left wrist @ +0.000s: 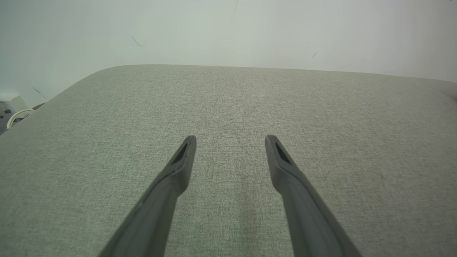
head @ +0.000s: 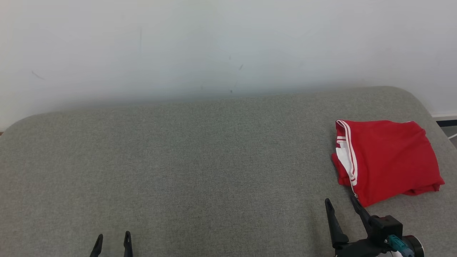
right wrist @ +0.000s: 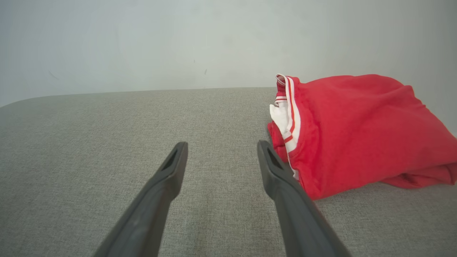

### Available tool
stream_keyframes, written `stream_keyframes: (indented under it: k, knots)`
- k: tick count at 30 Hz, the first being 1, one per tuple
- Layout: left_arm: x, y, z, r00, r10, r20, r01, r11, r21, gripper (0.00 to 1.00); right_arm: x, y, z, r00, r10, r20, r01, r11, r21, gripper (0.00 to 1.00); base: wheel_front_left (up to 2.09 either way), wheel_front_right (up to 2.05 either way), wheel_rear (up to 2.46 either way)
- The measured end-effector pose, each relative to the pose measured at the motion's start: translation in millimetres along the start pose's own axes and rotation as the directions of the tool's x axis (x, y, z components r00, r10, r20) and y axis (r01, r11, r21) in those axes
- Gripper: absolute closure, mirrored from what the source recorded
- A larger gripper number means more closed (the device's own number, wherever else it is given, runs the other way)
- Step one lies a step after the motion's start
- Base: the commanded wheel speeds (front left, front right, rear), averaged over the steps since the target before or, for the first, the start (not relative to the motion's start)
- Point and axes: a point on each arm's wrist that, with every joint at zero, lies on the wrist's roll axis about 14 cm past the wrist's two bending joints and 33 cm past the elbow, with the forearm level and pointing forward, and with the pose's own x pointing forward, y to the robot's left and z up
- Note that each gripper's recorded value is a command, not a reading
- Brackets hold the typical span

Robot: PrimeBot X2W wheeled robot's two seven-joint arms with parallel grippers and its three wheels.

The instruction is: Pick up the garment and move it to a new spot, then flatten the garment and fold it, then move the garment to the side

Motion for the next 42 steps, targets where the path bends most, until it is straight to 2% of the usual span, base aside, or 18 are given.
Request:
stream_keyframes:
  k: [7,8,15,25,36,42]
  knots:
    - [0,-6,1,0.999,-0.034,0.004,0.034,0.999,-0.014,0.0,0,0,1,1.0,0.005,0.004,-0.005,1.0,-0.005,0.0,0.0,0.0,0.0]
    - [0,-7,1,0.999,-0.036,0.002,0.036,0.999,-0.015,1.0,-1,0,1,1.0,0.004,0.001,-0.004,1.0,-0.006,1.0,0.0,0.0,0.0]
    - [-8,-6,-21,0.997,-0.03,-0.075,0.028,0.999,-0.03,1.0,-15,3,-28,0.996,-0.006,-0.085,0.009,0.999,0.037,1.0,0.0,0.0,0.0]
    - [-8,6,-27,0.991,0.015,-0.129,-0.045,0.972,-0.23,1.0,-12,-9,-24,0.994,-0.074,-0.085,0.092,0.968,0.235,1.0,0.0,0.0,0.0]
    - [-9,11,-28,0.987,0.028,-0.158,-0.093,0.903,-0.42,1.0,-9,-20,-20,0.988,-0.127,-0.088,0.152,0.892,0.425,1.0,0.0,0.0,0.0]
    - [-9,14,-28,0.985,0.029,-0.168,-0.113,0.848,-0.518,1.0,-7,-25,-18,0.984,-0.151,-0.091,0.176,0.832,0.527,1.0,0.0,0.0,0.0]
